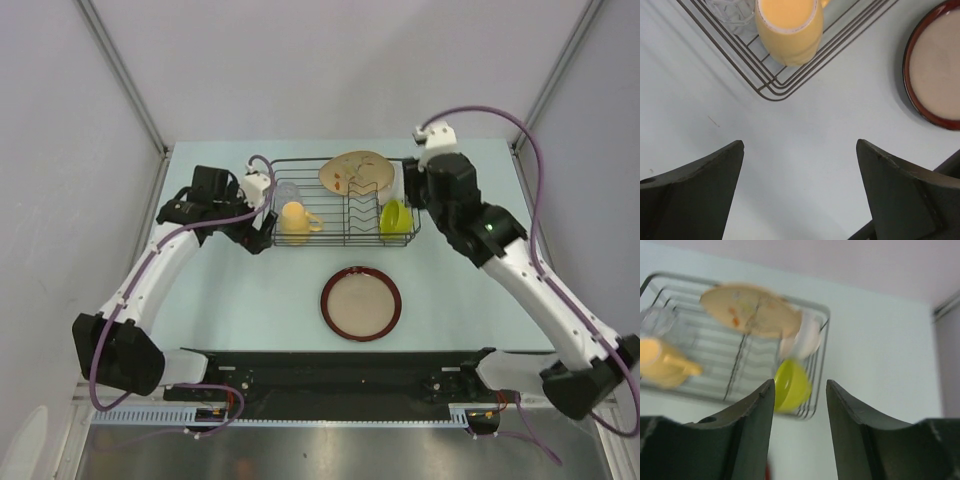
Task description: Load the mixed dishes into the dish rack
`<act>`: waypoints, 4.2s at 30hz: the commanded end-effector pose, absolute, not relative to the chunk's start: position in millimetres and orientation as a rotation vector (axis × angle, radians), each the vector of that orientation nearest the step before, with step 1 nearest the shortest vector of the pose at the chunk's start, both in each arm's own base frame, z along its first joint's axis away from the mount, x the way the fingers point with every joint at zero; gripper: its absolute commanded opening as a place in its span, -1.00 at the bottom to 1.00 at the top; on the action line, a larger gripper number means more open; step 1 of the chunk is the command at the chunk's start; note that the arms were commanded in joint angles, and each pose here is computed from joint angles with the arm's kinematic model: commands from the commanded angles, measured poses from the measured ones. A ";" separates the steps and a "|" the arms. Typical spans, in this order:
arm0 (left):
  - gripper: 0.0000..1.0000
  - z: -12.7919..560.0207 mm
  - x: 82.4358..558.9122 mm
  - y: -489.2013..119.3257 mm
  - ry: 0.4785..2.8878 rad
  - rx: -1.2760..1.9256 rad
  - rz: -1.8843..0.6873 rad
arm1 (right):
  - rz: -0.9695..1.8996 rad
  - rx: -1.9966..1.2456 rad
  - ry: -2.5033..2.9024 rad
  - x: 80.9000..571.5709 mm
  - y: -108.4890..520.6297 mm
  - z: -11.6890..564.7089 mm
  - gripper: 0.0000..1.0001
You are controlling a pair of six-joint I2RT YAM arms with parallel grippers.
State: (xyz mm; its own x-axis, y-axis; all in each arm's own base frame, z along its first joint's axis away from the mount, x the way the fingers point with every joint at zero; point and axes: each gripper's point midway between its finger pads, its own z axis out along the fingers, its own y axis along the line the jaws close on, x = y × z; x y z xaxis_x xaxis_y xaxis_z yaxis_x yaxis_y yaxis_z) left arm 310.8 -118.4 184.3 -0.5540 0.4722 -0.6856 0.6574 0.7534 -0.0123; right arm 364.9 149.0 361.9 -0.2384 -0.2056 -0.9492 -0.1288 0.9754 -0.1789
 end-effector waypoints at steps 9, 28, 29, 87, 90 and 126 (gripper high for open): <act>1.00 177.8 267.7 -158.9 2.140 1.239 -0.231 | 0.823 0.353 2.526 194.6 156.0 174.0 -0.01; 1.00 90.1 236.7 -207.4 1.964 1.648 -0.096 | 0.868 0.499 2.585 187.0 163.0 76.5 -0.03; 0.99 86.7 237.2 -210.1 1.962 1.661 -0.095 | 0.860 0.508 2.559 190.1 162.1 77.5 -0.03; 0.99 33.9 198.6 -279.7 1.568 2.342 -0.314 | 0.770 0.930 2.361 210.8 177.8 30.6 -0.10; 1.00 27.9 201.3 -285.2 1.569 2.354 -0.304 | 0.787 0.965 2.352 210.8 178.5 25.8 -0.10; 1.00 63.8 217.4 -335.8 1.605 2.146 -0.405 | 0.978 0.957 2.339 214.2 204.7 18.3 -0.15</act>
